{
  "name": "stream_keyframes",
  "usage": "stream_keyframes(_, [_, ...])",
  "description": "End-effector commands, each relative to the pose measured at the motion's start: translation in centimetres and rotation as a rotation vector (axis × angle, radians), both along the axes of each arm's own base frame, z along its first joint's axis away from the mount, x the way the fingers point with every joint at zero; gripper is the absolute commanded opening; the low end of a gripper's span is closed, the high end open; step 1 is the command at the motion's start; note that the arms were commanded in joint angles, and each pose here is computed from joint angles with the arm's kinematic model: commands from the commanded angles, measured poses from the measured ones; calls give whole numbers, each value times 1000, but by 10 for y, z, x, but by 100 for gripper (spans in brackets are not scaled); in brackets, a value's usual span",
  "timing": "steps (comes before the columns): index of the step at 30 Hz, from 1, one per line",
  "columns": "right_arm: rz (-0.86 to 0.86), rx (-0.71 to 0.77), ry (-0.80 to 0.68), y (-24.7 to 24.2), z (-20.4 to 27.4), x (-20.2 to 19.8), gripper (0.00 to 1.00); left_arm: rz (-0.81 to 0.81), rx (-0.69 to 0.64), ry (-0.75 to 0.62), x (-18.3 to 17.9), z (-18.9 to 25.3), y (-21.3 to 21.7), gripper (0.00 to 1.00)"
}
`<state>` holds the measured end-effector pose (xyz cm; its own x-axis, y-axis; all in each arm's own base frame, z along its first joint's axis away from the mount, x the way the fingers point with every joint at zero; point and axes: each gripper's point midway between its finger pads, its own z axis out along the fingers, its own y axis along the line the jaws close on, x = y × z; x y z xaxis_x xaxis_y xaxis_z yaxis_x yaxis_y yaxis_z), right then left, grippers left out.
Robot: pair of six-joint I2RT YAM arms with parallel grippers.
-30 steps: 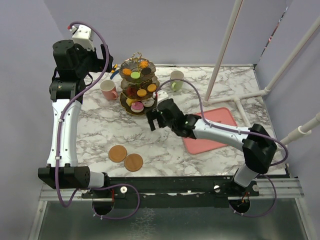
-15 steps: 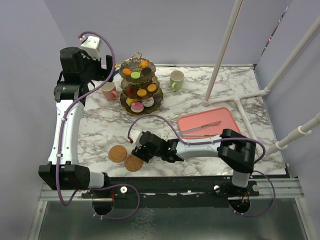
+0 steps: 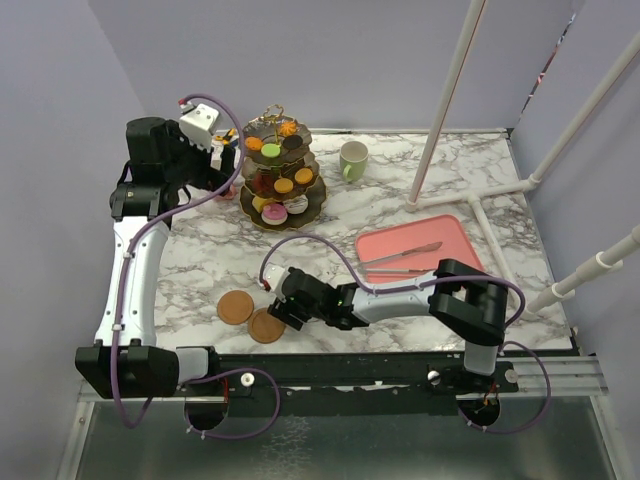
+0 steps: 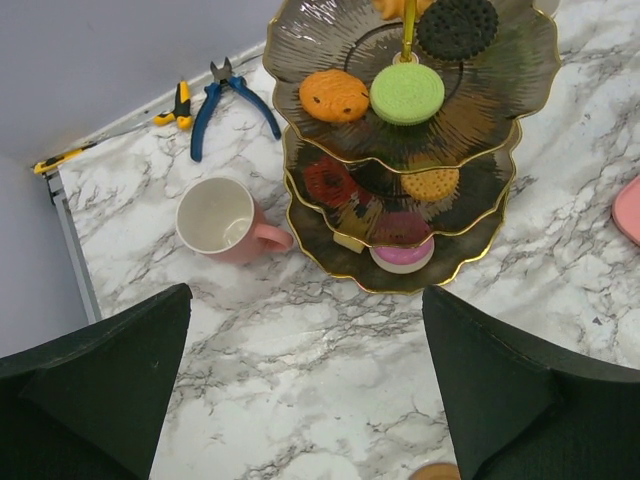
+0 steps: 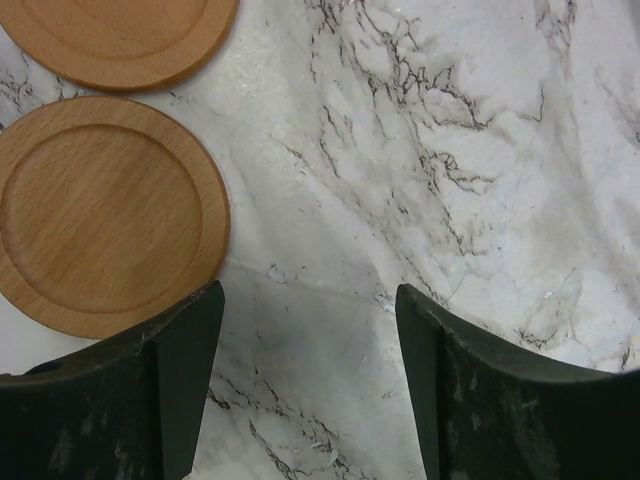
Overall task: Serve the afternoon tea
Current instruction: Move the coaster to the center of the board.
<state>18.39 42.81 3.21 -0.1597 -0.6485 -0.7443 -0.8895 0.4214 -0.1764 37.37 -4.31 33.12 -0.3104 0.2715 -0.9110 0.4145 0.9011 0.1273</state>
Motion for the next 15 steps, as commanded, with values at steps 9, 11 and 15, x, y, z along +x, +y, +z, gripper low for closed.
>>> stream_keyframes(9, [2, 73, 7, 13, 23, -17, 74, -182, 204, 87, -37, -58, 2, 99])
stream_keyframes(11, [23, 67, 23, 16, 18, -22, 73, -188, 235, 109, -40, -72, 6, 99])
stream_keyframes(15, [30, 26, 34, 15, 1, -25, 74, -211, 275, 140, -46, -92, 9, 99])
